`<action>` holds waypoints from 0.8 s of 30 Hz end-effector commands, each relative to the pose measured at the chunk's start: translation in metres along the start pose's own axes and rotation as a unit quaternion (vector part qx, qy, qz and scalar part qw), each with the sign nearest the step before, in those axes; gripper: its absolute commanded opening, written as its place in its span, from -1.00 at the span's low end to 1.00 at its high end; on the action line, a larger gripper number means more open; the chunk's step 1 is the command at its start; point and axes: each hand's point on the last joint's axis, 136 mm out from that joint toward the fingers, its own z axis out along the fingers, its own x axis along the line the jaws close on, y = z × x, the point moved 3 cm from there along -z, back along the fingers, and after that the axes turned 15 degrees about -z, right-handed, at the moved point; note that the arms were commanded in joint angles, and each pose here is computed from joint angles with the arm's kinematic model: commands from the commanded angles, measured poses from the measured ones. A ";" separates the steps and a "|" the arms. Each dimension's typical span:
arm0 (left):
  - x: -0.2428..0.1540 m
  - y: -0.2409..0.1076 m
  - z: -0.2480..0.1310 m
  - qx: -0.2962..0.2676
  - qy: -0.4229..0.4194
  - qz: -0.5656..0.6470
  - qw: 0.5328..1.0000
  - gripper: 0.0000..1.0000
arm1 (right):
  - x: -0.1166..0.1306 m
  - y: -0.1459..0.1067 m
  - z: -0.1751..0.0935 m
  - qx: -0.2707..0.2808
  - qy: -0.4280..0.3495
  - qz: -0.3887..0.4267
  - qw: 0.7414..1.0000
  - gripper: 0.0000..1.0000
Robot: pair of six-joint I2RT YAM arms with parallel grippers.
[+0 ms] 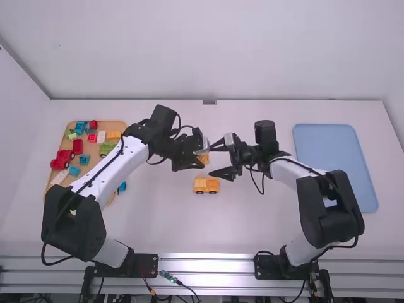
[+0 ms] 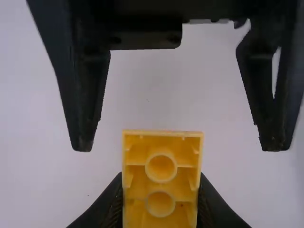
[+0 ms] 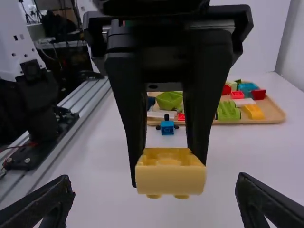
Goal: Assemble lego blocks to make yellow taxi
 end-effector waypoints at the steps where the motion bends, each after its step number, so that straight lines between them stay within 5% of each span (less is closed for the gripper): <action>1: -0.004 -0.006 0.002 0.003 -0.008 -0.049 0.999 -0.96 | -0.002 0.011 -0.001 -0.011 0.005 -0.041 0.999 0.83; 24: -0.009 -0.004 0.003 -0.009 -0.028 -0.092 0.995 -0.96 | -0.004 0.014 -0.007 -0.019 0.001 -0.023 1.000 0.78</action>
